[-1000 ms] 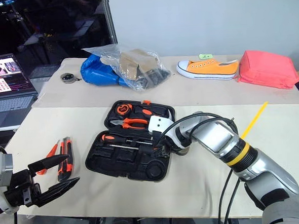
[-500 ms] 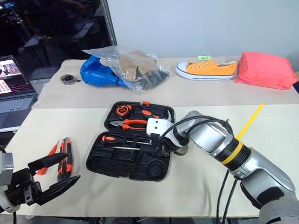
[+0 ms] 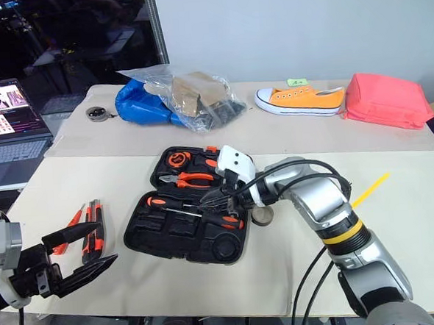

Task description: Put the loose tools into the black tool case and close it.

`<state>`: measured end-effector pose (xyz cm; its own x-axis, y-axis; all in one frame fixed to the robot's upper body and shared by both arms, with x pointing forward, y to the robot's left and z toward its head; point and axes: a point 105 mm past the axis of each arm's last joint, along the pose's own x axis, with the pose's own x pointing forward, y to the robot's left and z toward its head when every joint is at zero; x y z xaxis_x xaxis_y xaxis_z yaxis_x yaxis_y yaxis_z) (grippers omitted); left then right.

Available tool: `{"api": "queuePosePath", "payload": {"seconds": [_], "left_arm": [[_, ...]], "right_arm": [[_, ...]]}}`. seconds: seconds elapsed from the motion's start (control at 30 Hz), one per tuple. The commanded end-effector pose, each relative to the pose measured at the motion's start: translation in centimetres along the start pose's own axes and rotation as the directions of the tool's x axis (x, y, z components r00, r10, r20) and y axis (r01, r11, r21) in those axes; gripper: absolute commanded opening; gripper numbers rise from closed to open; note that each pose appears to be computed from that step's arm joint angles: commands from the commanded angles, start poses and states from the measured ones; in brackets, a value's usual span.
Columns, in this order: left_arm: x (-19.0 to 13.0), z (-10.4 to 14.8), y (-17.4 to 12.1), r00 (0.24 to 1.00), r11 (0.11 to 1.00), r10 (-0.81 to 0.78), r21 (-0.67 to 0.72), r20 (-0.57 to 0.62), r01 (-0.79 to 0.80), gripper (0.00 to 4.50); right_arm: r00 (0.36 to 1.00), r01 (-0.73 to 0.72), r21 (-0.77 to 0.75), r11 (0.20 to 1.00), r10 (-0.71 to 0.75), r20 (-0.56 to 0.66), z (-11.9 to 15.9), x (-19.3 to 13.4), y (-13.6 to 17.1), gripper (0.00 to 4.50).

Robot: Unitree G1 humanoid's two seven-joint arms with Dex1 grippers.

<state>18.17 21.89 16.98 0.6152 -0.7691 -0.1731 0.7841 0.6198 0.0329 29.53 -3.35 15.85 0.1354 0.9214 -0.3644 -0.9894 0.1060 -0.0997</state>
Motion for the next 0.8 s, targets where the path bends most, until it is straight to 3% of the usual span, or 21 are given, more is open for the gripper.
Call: {"api": "queuePosePath", "payload": {"seconds": [0.03,0.3,0.47,0.53,0.6,0.7,0.8], "left_arm": [[0.0,0.2,-0.1,1.0,1.0,0.011,0.019,0.017,-0.012,4.5],[-0.2,0.0,-0.4,1.0,1.0,0.028,0.01,0.012,-0.028,4.5],[-0.5,-0.1,-0.5,0.999,0.999,0.049,-0.004,0.016,-0.049,4.5],[-0.7,-0.1,-0.2,0.995,0.996,0.087,-0.023,0.037,-0.087,4.5],[-0.9,-0.2,0.8,0.98,0.981,0.188,-0.052,0.058,-0.185,4.5],[-1.7,-0.9,3.5,0.905,0.905,0.422,-0.08,0.05,-0.418,4.5],[-2.3,-1.8,5.6,0.813,0.805,0.583,-0.133,0.002,-0.578,4.5]], "right_arm": [[0.995,0.085,-0.084,0.993,-0.08,0.058,-0.6,1.0,-0.3,0.03],[0.972,0.06,-0.137,0.989,-0.09,-0.218,-8.7,3.3,0.4,0.03],[0.967,0.059,-0.137,0.989,-0.091,-0.237,-9.5,3.3,0.0,0.03],[0.99,0.063,-0.097,0.993,-0.075,-0.123,-7.9,3.6,0.4,0.03],[0.995,0.076,-0.046,0.996,-0.072,0.068,-5.0,3.6,0.8,0.03],[0.939,-0.031,-0.029,0.999,0.039,0.342,-0.3,2.2,2.3,0.03],[0.895,-0.081,-0.041,0.996,0.091,0.436,2.2,0.5,3.1,0.03]]}}
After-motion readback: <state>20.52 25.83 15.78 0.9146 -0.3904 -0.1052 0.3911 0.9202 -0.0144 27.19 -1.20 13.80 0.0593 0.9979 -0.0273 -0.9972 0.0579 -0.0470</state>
